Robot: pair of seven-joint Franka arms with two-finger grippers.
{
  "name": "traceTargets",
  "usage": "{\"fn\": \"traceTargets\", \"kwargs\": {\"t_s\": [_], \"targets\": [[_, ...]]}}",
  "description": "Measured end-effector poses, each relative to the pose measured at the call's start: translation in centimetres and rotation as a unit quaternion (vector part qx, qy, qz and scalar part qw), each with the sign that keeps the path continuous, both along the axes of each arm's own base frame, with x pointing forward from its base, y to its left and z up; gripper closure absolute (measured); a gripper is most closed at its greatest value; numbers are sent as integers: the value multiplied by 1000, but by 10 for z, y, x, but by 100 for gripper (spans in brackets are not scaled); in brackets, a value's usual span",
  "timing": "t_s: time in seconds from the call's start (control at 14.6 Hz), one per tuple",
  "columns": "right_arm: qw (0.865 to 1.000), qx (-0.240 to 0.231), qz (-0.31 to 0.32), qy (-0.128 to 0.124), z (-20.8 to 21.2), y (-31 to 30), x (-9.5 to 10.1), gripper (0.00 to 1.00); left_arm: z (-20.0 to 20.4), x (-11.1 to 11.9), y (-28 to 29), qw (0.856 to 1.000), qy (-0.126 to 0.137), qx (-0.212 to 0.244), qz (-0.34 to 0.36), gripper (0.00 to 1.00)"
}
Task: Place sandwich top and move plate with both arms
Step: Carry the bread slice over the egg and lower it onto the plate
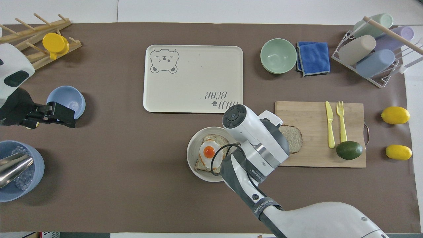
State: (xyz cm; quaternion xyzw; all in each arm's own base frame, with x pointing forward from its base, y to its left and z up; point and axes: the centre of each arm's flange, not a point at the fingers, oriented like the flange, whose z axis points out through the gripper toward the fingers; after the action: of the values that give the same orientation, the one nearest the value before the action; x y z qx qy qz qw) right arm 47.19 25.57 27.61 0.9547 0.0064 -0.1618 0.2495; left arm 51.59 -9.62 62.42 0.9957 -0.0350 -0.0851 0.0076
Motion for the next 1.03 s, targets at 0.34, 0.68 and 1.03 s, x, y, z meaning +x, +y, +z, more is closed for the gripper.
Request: {"fn": "traceTargets", "kwargs": {"t_s": [0.34,0.68,1.03], "targets": [[1000,6,18,-12,19,9,4,76,0,0,0,1000,0,0,0,0],[996,57,51,-44,98,65,21,86,0,0,0,1000,0,0,0,0],[989,95,93,-60,147,161,-30,90,0,0,0,1000,0,0,0,0]]}}
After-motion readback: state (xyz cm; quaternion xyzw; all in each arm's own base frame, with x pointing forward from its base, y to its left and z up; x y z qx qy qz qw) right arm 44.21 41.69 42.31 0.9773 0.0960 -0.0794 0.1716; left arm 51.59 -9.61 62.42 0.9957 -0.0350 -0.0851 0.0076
